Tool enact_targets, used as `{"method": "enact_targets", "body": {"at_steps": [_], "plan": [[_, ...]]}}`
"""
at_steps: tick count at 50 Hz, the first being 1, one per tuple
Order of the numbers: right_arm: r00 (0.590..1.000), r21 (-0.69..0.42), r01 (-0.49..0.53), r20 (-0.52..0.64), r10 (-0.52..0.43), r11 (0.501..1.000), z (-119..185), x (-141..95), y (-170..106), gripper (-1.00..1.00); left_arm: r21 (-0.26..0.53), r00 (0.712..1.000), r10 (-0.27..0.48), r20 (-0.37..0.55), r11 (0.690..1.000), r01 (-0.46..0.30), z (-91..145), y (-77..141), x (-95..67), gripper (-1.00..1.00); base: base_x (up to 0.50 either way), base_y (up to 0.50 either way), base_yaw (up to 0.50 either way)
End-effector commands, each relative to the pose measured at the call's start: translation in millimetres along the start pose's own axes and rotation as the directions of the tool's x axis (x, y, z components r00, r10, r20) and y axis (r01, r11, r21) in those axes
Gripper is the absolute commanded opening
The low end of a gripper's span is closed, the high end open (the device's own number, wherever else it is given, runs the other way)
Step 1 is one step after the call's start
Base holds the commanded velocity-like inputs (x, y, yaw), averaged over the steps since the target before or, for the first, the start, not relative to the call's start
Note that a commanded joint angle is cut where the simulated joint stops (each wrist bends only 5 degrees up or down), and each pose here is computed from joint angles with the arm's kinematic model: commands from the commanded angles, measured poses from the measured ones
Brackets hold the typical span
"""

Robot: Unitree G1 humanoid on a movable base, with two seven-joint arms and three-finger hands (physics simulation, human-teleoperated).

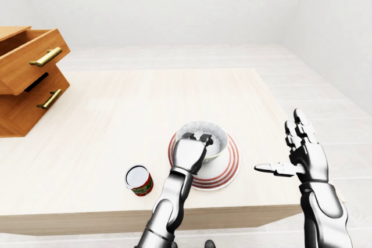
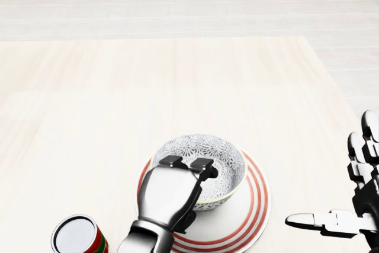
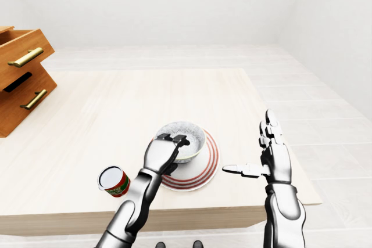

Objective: Put the bowl on the plate.

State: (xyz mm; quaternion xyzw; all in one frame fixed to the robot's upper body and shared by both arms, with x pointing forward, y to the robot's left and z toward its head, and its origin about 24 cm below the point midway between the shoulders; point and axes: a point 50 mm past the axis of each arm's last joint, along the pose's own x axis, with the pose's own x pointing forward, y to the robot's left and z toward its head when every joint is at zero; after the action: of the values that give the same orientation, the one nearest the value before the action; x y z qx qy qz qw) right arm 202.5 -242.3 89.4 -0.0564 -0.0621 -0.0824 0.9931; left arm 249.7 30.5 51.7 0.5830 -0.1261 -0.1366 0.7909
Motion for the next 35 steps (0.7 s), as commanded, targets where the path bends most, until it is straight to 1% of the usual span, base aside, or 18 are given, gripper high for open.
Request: {"method": "enact_targets", "body": {"at_steps": [1,9,24,27,30,31,32,33,34,35], "plan": [[1.0,0.0,0.0,0.0,0.0,1.0,0.1,0.0,0.0,1.0,0.003,1.0,0.007,-0.002,1.0,-0.007,-0.7,2.1,0.5,0.11,0.0,0.0,0.0],[1.0,0.002,0.001,-0.001,-0.001,1.0,-0.4,1.0,-0.2,1.0,0.003,1.0,0.003,-0.008,1.0,-0.003,-2.3,2.8,0.6,0.17,0.0,0.0,0.0],[1.0,-0.001,0.002,0.006,-0.002,1.0,1.5,-0.4,-0.1,1.0,0.004,1.0,0.01,-0.015,1.0,-0.01,-5.3,6.6,-0.8,0.22,0.0,0.0,0.0],[1.0,-0.001,0.002,0.007,-0.002,1.0,1.7,-0.3,0.1,1.0,0.001,1.0,0.013,-0.014,1.0,-0.013,-4.5,8.3,-1.8,0.36,0.0,0.0,0.0],[1.0,-0.002,0.001,0.009,-0.001,1.0,2.3,-0.6,0.3,1.0,0.0,1.0,0.014,-0.013,1.0,-0.014,-4.2,8.7,-2.2,0.4,0.0,0.0,0.0],[1.0,-0.002,0.002,0.009,-0.002,1.0,2.3,-0.7,0.3,1.0,0.002,1.0,0.015,-0.012,1.0,-0.015,-4.0,8.7,-2.4,0.45,0.0,0.0,0.0],[1.0,-0.002,0.0,0.009,0.0,1.0,2.2,-0.7,0.4,1.0,0.0,1.0,0.016,-0.013,1.0,-0.016,-4.1,8.8,-2.4,0.46,0.0,0.0,0.0],[1.0,-0.002,0.001,0.008,0.0,1.0,2.2,-0.8,0.4,1.0,0.0,1.0,0.015,-0.013,1.0,-0.015,-4.2,8.6,-2.5,0.53,0.0,0.0,0.0],[1.0,-0.003,0.001,0.008,-0.001,1.0,2.1,-0.8,0.3,1.0,0.002,1.0,0.015,-0.013,1.0,-0.015,-4.4,8.4,-2.6,0.65,0.0,0.0,0.0],[1.0,-0.002,0.001,0.008,-0.001,1.0,2.2,-0.8,0.3,1.0,0.001,1.0,0.017,-0.013,1.0,-0.017,-4.3,8.7,-2.5,0.66,0.0,0.0,0.0]]}}
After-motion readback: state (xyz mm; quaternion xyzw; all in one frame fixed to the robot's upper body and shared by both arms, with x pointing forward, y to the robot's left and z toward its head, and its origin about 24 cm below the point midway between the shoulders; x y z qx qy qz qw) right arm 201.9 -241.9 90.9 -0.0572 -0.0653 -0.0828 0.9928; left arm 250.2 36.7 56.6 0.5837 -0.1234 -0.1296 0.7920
